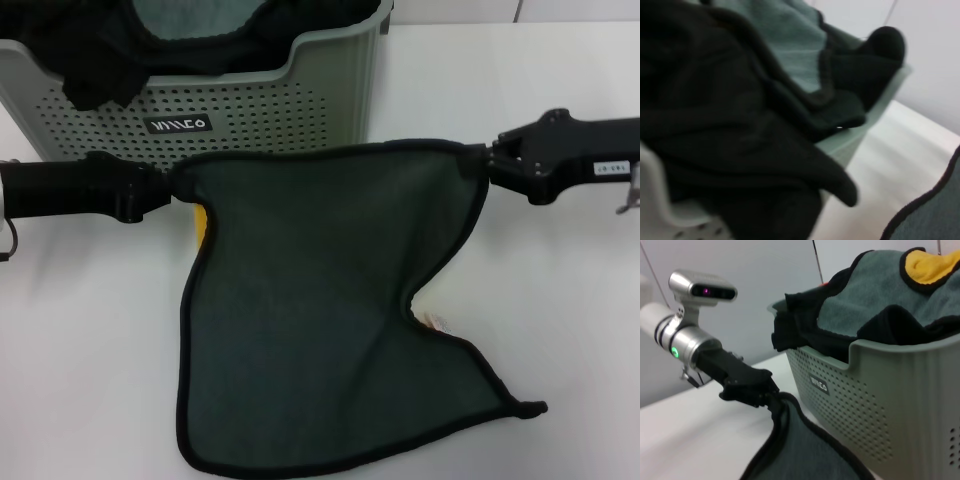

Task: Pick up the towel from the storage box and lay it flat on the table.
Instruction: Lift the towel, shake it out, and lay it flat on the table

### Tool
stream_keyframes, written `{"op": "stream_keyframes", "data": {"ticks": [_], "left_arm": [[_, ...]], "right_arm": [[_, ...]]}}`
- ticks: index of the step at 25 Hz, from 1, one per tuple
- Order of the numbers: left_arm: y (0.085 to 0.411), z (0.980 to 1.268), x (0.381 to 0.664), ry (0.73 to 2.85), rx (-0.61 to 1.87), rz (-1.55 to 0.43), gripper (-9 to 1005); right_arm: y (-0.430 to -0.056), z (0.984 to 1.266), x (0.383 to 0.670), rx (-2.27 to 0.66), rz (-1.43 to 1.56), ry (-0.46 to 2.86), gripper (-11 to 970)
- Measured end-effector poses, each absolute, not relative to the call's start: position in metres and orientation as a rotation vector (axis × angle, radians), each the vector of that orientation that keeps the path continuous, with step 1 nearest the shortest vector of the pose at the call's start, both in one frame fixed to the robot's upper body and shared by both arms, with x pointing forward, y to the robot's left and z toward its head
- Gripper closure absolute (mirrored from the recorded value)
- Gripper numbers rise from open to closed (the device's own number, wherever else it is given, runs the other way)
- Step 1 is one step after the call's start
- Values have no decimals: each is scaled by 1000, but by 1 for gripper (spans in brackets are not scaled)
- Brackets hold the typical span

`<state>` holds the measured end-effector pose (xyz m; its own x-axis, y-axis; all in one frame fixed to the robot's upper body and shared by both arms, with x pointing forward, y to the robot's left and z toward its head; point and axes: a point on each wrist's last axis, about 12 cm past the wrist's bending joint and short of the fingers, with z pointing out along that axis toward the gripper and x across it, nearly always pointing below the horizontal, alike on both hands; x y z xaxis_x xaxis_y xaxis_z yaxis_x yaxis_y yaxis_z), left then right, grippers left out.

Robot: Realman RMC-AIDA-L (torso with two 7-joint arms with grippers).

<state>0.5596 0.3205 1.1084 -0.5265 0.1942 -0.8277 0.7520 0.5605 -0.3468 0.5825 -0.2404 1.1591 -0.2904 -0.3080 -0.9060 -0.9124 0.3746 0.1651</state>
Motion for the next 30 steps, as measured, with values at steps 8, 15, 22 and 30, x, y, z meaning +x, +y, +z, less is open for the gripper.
{"op": "stream_keyframes", "data": {"ticks": [8, 15, 22, 30], "left_arm": [[321, 1107, 567, 2065, 737, -865, 983], [324, 1107, 569, 2076, 721, -845, 983], [324, 1106, 570, 2081, 717, -834, 983], [325, 1105, 571, 2085, 709, -819, 983]], "right_arm": [[-222, 1171, 610, -1246, 698, 1821, 902], [-213, 1179, 626, -1387, 527, 1816, 901], [-199, 1184, 632, -1490, 449, 1770, 900], [-168, 1180, 637, -1613, 342, 1722, 899]]}}
